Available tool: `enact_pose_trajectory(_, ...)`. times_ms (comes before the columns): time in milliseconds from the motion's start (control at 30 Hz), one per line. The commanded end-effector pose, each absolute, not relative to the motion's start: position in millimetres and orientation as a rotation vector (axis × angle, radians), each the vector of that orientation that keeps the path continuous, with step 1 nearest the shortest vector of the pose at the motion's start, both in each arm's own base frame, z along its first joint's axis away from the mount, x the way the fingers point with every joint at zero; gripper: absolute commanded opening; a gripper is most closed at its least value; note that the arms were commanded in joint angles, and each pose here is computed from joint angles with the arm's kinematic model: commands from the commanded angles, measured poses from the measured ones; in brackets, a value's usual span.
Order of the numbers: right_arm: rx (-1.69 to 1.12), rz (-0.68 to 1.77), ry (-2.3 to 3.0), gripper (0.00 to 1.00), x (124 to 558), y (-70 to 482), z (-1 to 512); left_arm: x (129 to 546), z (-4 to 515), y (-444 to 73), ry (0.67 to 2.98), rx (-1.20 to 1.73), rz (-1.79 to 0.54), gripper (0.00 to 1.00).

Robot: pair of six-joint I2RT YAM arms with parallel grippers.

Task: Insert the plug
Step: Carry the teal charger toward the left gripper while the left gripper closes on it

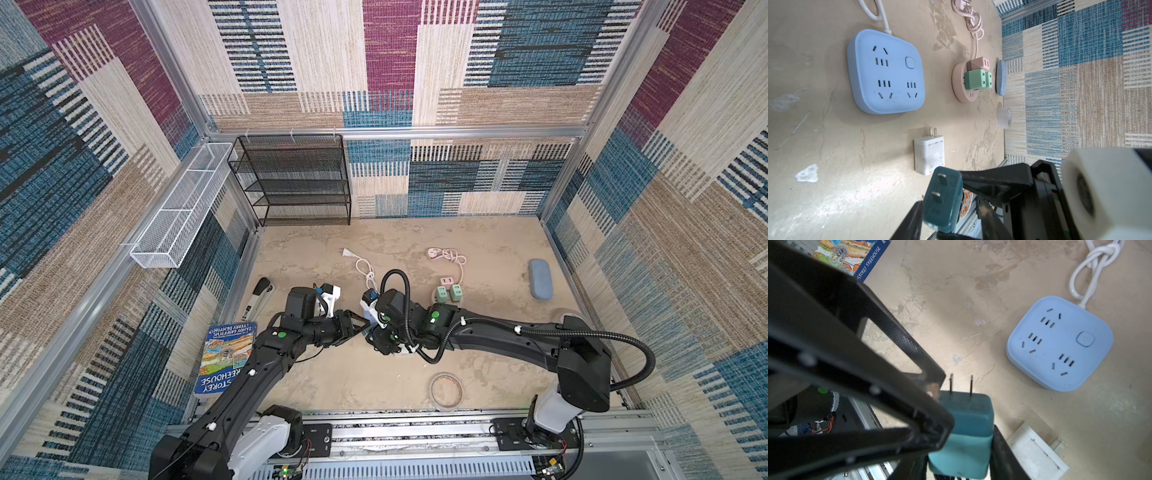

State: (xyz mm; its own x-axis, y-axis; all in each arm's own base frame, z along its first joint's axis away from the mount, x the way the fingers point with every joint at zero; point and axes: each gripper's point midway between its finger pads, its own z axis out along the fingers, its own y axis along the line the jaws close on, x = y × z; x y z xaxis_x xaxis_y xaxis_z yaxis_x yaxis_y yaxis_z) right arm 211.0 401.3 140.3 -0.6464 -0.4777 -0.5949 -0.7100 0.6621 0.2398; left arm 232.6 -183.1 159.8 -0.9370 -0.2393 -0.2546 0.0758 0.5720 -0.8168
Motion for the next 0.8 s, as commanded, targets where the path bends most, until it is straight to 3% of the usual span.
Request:
enact_pose_trajectory(0, -0.941, 0.684, 2.338, 0.0, 210.9, 408.5, 155.0, 231.9, 167.6, -189.5, 2.436, -0.081, -1.358, 0.5)
enact_pose_trajectory(767, -0.939, 0.661, 2.311, 0.0, 210.6, 399.0, 177.6, 224.5, 166.9, -199.8, 2.446, -0.025, -1.403, 0.46)
